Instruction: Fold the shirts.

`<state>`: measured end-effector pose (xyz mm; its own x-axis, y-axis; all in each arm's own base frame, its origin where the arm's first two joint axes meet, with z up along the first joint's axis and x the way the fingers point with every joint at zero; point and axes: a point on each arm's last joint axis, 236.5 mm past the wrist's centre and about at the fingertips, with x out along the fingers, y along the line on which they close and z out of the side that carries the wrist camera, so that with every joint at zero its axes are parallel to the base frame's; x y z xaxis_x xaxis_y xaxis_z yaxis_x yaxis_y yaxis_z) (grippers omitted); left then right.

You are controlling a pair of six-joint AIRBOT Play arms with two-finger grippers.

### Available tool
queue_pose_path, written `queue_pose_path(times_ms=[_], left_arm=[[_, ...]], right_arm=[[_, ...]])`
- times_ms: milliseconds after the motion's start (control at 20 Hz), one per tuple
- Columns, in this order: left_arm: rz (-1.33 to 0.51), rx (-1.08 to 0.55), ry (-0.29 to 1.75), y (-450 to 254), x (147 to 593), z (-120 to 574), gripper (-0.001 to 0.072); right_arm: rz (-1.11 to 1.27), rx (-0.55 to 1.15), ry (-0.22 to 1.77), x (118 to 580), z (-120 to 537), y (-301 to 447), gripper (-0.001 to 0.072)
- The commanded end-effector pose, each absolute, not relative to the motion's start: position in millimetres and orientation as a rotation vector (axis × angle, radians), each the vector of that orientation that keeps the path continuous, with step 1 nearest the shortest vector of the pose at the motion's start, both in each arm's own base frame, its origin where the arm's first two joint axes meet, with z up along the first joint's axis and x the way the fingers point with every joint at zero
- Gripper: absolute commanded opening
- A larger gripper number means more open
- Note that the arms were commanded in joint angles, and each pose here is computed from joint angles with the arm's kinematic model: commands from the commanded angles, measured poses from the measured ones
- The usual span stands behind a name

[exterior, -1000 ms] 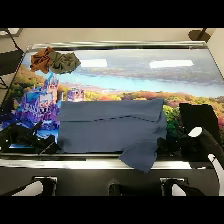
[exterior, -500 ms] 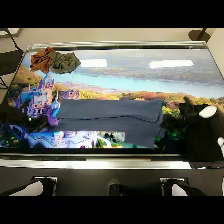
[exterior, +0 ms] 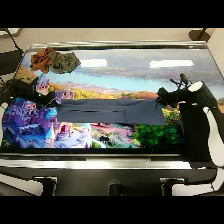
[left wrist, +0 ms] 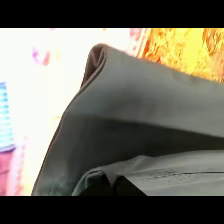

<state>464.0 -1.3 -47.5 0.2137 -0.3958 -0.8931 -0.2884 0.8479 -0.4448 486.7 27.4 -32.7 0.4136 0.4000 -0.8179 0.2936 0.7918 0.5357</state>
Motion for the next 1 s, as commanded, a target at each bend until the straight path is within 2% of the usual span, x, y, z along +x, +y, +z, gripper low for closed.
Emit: queue_pose_path(times_ms=[0, 100, 150, 200, 250, 350, 500, 750, 950], left_arm=[[-0.076, -0.61, 1.381, -7.4, 484.9, -70.6, 0.0026], [-0.085, -0.605, 1.408, -14.6, 483.2, -82.6, 0.0033], [-0.087, -0.604, 1.414, -16.2, 482.5, -84.6, 0.0164], [-0.091, -0.602, 1.419, -16.4, 481.4, -82.5, 0.0407], [-0.093, -0.594, 1.423, -12.4, 479.9, -77.7, 0.0534], [-0.092, -0.593, 1.412, -3.2, 477.6, -60.5, 0.0532], [-0.081, -0.583, 1.312, 10.2, 482.9, -18.8, 0.0533], [-0.124, -0.518, 1.164, -2.3, 478.9, 59.4, 0.0534], [-0.202, -0.442, 1.058, -37.8, 464.9, 120.6, 0.0534]], right_arm=[[0.043, 0.697, 1.199, 498.4, -61.0, 29.0, 0.0035], [0.033, 0.695, 1.193, 499.3, -60.2, 26.2, 0.0038], [0.032, 0.7, 1.187, 499.3, -55.3, 26.1, 0.0143], [0.05, 0.686, 1.191, 496.3, -46.6, 24.7, 0.0433], [0.078, 0.638, 1.205, 490.6, -35.4, 17.5, 0.0681], [0.055, 0.55, 1.258, 471.8, -22.9, -16.1, 0.0694], [0.007, 0.609, 1.38, 438.4, -42.0, -56.5, 0.0695], [0.19, 0.826, 1.617, 403.8, -85.2, -21.1, 0.0712], [0.233, 0.865, 1.586, 424.5, -101.7, 11.0, 0.0711]])
